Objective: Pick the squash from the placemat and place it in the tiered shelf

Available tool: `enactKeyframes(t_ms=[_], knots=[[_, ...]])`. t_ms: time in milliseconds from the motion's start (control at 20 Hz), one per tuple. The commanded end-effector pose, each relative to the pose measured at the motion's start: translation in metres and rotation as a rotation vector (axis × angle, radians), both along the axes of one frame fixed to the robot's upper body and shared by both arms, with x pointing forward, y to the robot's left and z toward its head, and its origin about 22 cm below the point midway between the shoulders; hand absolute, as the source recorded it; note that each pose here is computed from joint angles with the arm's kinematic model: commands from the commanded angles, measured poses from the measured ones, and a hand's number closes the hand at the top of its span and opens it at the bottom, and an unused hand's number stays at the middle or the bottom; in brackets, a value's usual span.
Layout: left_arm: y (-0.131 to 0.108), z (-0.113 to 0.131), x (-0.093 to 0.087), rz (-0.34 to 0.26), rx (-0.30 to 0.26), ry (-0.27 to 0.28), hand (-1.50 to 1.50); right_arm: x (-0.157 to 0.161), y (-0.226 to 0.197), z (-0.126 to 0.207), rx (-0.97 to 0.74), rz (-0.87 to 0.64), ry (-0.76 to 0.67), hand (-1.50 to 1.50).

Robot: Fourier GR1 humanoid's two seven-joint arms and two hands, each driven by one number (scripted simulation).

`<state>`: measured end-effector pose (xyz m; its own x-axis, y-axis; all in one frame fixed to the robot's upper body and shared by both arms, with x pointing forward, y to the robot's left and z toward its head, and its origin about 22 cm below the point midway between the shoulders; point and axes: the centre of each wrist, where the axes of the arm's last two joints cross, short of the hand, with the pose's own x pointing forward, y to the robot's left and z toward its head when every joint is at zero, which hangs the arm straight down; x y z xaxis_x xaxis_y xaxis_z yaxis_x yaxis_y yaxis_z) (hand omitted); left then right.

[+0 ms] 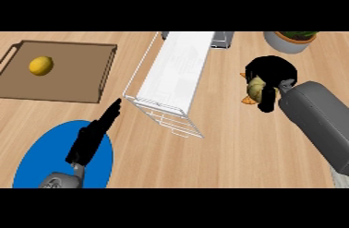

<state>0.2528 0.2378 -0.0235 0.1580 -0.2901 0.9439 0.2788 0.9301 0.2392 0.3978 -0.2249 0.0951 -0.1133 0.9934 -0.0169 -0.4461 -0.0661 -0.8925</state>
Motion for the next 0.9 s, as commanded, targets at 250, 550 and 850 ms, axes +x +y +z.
enactKeyframes(t_ms=[250,550,850], knots=[[0.004,-0.002,0.0,0.056,0.006,0.016,0.0,0.016,0.033,0.182,0.211,0.704,-0.178,1.5],[0.024,0.005,-0.002,0.073,0.015,-0.007,0.0,0.041,0.035,0.243,0.544,0.682,-0.192,1.5],[0.008,0.003,0.008,0.07,0.024,-0.01,0.0,0.058,0.093,0.251,0.546,0.651,-0.219,1.5]])
